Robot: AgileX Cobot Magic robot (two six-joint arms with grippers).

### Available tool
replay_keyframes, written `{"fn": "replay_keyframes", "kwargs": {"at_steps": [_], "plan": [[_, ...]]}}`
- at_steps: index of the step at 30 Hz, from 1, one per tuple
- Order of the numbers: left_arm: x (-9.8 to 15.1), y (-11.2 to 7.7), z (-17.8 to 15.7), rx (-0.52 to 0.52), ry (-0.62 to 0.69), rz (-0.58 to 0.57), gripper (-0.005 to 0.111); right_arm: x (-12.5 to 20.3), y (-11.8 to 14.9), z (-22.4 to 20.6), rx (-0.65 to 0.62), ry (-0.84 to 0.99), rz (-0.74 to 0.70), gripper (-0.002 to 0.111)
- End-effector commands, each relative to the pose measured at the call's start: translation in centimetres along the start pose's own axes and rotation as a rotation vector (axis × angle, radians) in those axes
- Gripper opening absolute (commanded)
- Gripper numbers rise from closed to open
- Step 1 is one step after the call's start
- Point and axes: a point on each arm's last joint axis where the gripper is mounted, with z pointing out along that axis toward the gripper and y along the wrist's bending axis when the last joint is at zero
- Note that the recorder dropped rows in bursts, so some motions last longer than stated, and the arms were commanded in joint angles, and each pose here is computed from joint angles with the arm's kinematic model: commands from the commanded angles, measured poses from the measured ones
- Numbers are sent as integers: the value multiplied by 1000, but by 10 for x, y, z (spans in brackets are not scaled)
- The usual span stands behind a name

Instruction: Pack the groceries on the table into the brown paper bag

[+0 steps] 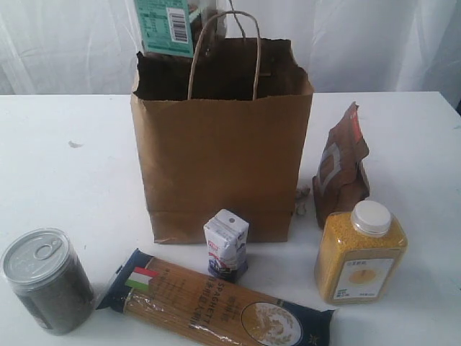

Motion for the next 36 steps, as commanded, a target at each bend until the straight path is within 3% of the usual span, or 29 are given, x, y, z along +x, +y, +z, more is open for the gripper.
{"fn": "replay_keyframes", "kwargs": {"at_steps": [1, 7, 14, 20, 26, 36], "plan": [[2, -4, 12, 67, 18, -9, 0, 1, 0, 0, 3, -7, -13, 0], [4, -15, 15, 180, 42, 16, 0, 1, 0, 0, 3, -4, -13, 0], [15, -14, 29, 172, 154, 22, 0, 1, 0, 0, 3, -4, -13, 0], [27, -3, 57, 104, 250, -18, 0, 1, 0, 0, 3, -6, -13, 0], [33, 1, 72, 87, 287, -33, 0, 1, 0, 0, 3, -6, -13, 0], [57, -8, 93, 108, 414, -41, 0, 1, 0, 0, 3, -4, -13, 0]]}}
